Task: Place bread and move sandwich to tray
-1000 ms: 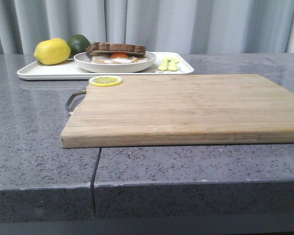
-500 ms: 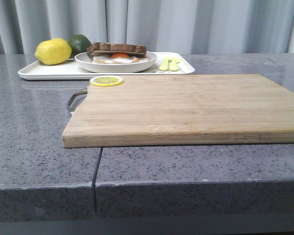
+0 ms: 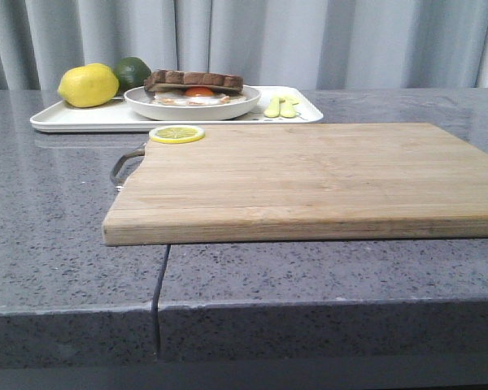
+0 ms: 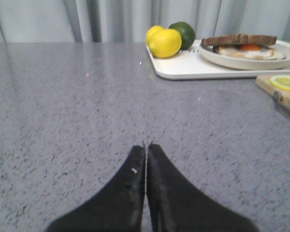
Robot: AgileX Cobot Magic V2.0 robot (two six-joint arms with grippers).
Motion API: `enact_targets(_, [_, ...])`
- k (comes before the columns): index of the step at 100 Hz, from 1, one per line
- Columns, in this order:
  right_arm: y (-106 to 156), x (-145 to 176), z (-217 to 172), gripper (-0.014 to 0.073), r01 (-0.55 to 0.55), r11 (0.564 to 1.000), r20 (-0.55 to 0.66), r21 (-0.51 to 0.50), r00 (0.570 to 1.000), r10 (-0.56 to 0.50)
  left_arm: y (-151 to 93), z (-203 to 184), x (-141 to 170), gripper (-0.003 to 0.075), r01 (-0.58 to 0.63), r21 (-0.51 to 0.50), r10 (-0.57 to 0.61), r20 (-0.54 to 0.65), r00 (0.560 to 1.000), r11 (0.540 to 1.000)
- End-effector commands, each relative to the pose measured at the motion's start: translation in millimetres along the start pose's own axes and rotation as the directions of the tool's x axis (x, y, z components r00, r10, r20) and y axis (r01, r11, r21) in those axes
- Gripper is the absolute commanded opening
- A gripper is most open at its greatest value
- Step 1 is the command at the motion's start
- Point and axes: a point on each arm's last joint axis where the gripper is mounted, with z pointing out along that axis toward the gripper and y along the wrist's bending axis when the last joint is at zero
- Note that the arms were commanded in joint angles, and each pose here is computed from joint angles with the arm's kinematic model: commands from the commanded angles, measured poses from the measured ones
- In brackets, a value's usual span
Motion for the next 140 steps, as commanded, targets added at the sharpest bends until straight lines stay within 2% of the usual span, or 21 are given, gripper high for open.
enact_targets(1, [-1.1, -14.9, -0.5, -0.0067, 0.004, 1.000, 0.091, 0.012, 0.996, -0.005, 1.1, -2.5, -7.5, -0.0020, -0.015, -0.017, 0.017, 0.109, 0.994, 1.000])
enact_targets(15, [-1.1, -14.9, -0.5, -0.0067, 0.004, 1.000, 0.091, 0.012, 0.996, -0.005, 1.8, 0.7, 3.7, -0.0020, -0.035, -0.022, 0.037, 0.081, 0.996, 0.999])
enact_targets(124, [-1.2, -14.8, -0.4, -0.0067, 0.005, 1.000, 0.091, 0.012, 0.996, -0.006, 2.0, 0.6, 2.8, -0.0020, -0.045, -0.025, 0.047, 0.090, 0.995, 0.999])
enact_targets(140, [-1.0, -2.2, 2.0, -0.0067, 0.006, 1.000, 0.071, 0.013, 0.997, -0.006, 2.0, 0.6, 2.8, -0.0020, -0.045, -0.025, 0.047, 0.090, 0.995, 0.999])
